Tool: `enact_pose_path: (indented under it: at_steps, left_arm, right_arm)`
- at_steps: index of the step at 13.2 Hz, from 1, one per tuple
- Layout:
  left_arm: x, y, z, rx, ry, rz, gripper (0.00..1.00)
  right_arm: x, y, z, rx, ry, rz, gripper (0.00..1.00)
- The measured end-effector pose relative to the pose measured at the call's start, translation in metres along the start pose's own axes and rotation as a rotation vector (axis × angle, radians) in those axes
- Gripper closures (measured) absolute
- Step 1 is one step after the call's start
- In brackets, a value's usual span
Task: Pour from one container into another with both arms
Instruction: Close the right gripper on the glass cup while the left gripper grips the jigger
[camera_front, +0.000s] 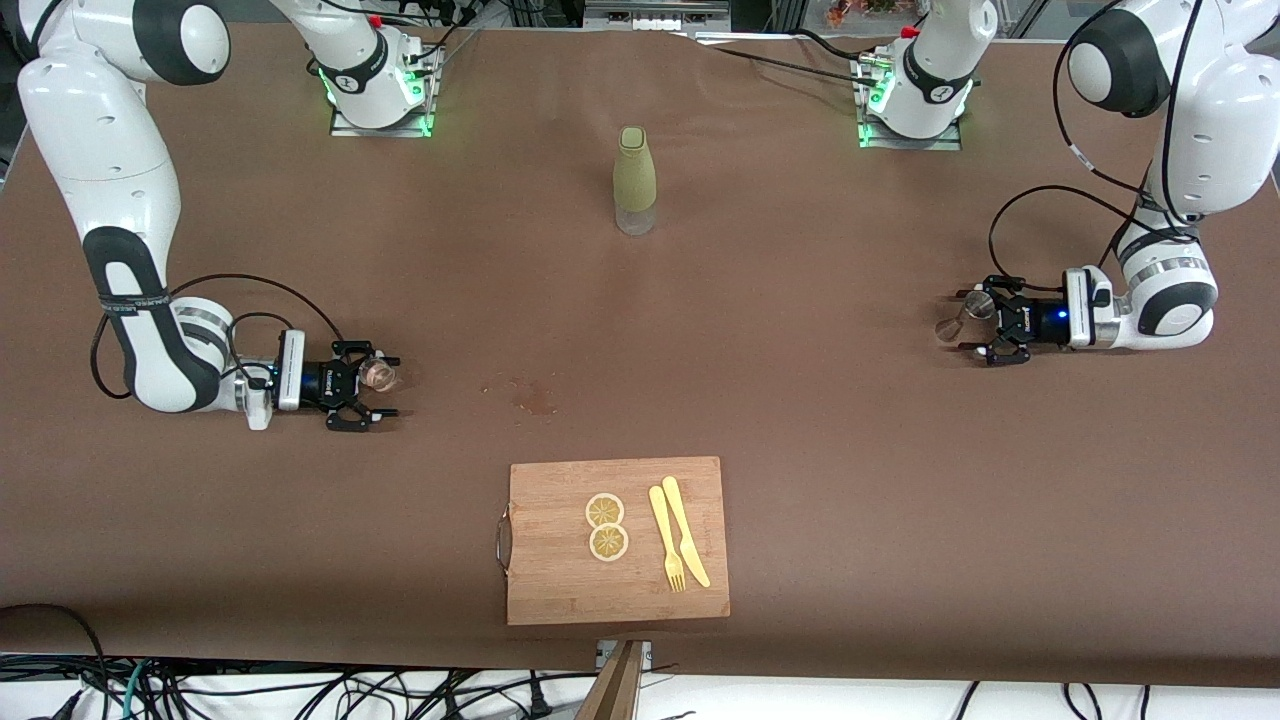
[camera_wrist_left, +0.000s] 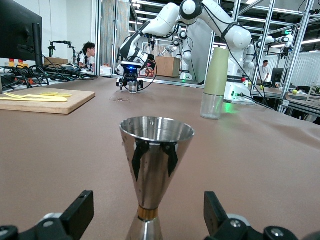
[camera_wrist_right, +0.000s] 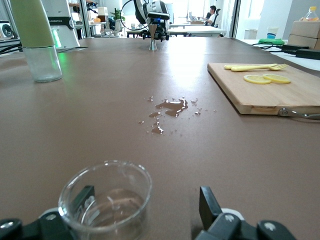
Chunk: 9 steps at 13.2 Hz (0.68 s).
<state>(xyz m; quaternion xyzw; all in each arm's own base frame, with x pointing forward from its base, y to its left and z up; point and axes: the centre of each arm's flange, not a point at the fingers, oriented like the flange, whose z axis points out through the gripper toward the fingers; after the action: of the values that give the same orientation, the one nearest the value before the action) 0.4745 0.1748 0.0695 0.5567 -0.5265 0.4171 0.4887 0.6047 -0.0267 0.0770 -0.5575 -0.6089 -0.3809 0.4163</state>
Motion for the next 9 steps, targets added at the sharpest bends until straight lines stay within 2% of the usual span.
enact_pose_path:
  at_steps: [1, 2, 3, 5, 6, 7, 8, 9]
  left_arm:
    - [0.0, 0.0, 0.0, 0.0, 0.0, 0.0, 0.15]
    - [-0.0001, 0.0001, -0.0002, 0.0, 0.0, 0.0, 0.25]
    - [-0.0001, 0.0001, -0.0002, 0.0, 0.0, 0.0, 0.38]
    - [-0.0004, 0.0003, -0.0004, 0.001, 0.0, -0.001, 0.62]
    - [-0.0005, 0.0004, -0.0005, 0.001, -0.001, -0.001, 0.7]
    - [0.0001, 0.0001, -0.0007, 0.002, 0.002, 0.001, 0.79]
    - [0.0, 0.0001, -0.0007, 0.002, 0.002, 0.002, 0.79]
    - [0.0, 0.0001, -0.0007, 0.002, 0.002, 0.002, 0.79]
  right_arm:
    - [0.0006, 0.0005, 0.0026, -0.001, 0.004, 0.0, 0.1]
    - [0.0013, 0.001, 0.005, -0.001, 0.006, 0.0, 0.18]
    - [0.0019, 0.0012, 0.0067, 0.001, 0.007, 0.0, 0.18]
    - [0.0023, 0.0015, 0.0076, 0.002, 0.007, -0.001, 0.39]
    - [0.0023, 0.0015, 0.0076, 0.001, 0.008, -0.001, 0.46]
    - [0.0023, 0.0015, 0.0077, 0.001, 0.008, 0.0, 0.48]
    - [0.0021, 0.0014, 0.0078, 0.001, 0.008, 0.0, 0.53]
    - [0.0021, 0.0014, 0.0078, 0.001, 0.008, 0.0, 0.53]
